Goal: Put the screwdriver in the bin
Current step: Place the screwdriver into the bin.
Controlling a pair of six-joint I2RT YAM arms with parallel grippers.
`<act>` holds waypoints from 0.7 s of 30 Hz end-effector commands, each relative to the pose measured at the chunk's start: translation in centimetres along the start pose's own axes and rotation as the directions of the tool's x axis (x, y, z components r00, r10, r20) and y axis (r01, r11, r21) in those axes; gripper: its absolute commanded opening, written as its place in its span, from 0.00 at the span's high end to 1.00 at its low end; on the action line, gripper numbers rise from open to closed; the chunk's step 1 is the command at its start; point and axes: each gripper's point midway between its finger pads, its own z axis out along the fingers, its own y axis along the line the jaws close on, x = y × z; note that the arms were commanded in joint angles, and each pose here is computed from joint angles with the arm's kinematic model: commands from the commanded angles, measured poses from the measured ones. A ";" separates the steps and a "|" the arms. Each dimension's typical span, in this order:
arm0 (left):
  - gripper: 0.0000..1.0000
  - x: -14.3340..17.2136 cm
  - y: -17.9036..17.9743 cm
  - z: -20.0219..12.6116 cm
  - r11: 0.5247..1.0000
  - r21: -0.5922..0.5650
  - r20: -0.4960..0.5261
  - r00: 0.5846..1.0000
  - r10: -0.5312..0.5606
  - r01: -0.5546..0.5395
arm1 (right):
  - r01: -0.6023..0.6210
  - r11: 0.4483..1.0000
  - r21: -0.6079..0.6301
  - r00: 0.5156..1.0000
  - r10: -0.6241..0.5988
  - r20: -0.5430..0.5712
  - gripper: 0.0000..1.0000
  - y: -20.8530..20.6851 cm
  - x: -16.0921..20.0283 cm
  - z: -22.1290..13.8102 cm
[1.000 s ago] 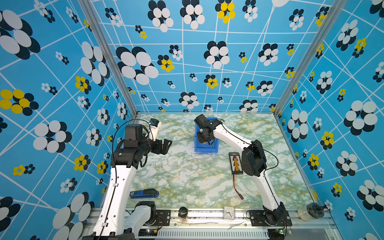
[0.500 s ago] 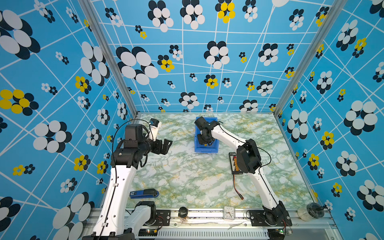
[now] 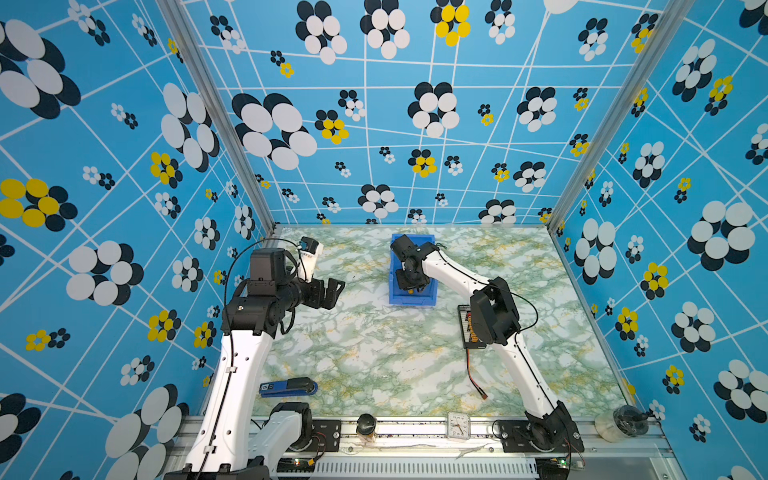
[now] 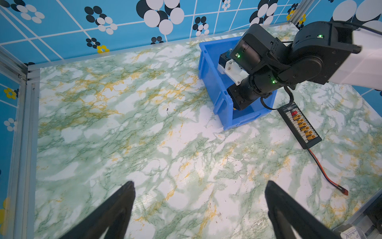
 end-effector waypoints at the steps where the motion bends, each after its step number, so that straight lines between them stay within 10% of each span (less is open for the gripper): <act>1: 0.01 0.3 -0.6 0.0 1.000 0.024 -0.007 1.000 -0.006 0.006 | 0.002 1.000 0.014 0.999 -0.003 0.046 0.67 -0.4 -1.5 -2.6; 21: 0.01 0.1 1.7 1.4 0.998 -0.060 -0.047 0.999 -0.021 0.018 | 0.007 0.995 0.103 0.893 -0.052 0.447 0.55 -4.4 -7.9 -23.6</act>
